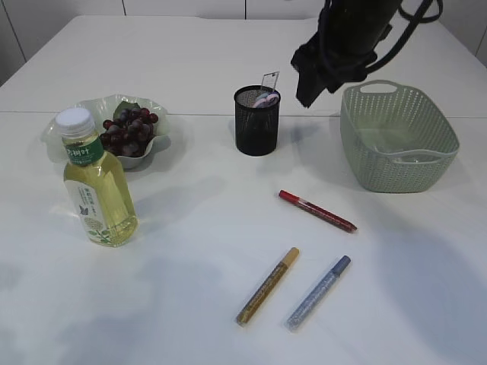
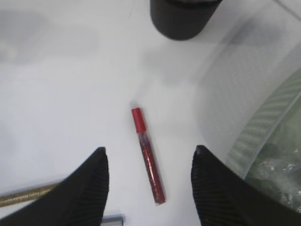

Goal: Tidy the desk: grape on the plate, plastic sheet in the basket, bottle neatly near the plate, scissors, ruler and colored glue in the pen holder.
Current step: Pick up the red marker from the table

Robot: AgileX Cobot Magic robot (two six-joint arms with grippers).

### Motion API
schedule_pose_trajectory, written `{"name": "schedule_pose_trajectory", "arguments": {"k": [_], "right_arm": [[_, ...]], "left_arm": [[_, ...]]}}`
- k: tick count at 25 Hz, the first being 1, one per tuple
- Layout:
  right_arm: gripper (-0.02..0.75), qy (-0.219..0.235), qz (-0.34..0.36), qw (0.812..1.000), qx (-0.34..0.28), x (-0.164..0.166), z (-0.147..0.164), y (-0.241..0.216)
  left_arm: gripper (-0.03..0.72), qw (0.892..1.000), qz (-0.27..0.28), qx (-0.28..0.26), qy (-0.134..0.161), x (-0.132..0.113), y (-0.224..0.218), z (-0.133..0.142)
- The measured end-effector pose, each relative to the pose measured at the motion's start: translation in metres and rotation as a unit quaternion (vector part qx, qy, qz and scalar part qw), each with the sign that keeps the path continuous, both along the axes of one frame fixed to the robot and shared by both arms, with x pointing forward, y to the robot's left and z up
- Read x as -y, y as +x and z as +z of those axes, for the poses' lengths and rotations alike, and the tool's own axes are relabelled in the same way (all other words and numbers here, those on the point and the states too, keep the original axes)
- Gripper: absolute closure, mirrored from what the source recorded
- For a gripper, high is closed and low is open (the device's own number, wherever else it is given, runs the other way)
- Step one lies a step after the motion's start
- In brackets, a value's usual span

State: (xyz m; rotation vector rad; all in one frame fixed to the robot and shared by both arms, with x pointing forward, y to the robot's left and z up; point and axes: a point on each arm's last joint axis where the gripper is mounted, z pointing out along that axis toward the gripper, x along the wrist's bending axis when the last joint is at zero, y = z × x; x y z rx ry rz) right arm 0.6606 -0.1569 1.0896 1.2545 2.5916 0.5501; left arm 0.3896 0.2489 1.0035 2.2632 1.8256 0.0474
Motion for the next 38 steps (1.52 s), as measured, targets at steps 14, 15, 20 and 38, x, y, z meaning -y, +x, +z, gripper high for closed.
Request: {"name": "schedule_pose_trajectory", "arguments": {"k": [14, 15, 20, 38], "right_arm": [[0.298, -0.110, 0.020, 0.992, -0.063, -0.015, -0.082, -0.005], [0.299, -0.112, 0.021, 0.991, -0.068, -0.016, -0.089, -0.003], [0.299, -0.118, 0.022, 0.989, -0.084, -0.018, -0.116, 0.005], [0.299, -0.125, 0.023, 0.984, -0.124, -0.023, -0.172, 0.013]], "left_arm": [[0.273, 1.000, 0.000, 0.001, 0.000, 0.000, 0.000, 0.000], [0.273, 1.000, 0.000, 0.001, 0.000, 0.000, 0.000, 0.000], [0.273, 1.000, 0.000, 0.001, 0.000, 0.000, 0.000, 0.000], [0.273, 1.000, 0.001, 0.006, -0.001, 0.000, 0.001, 0.000]]}}
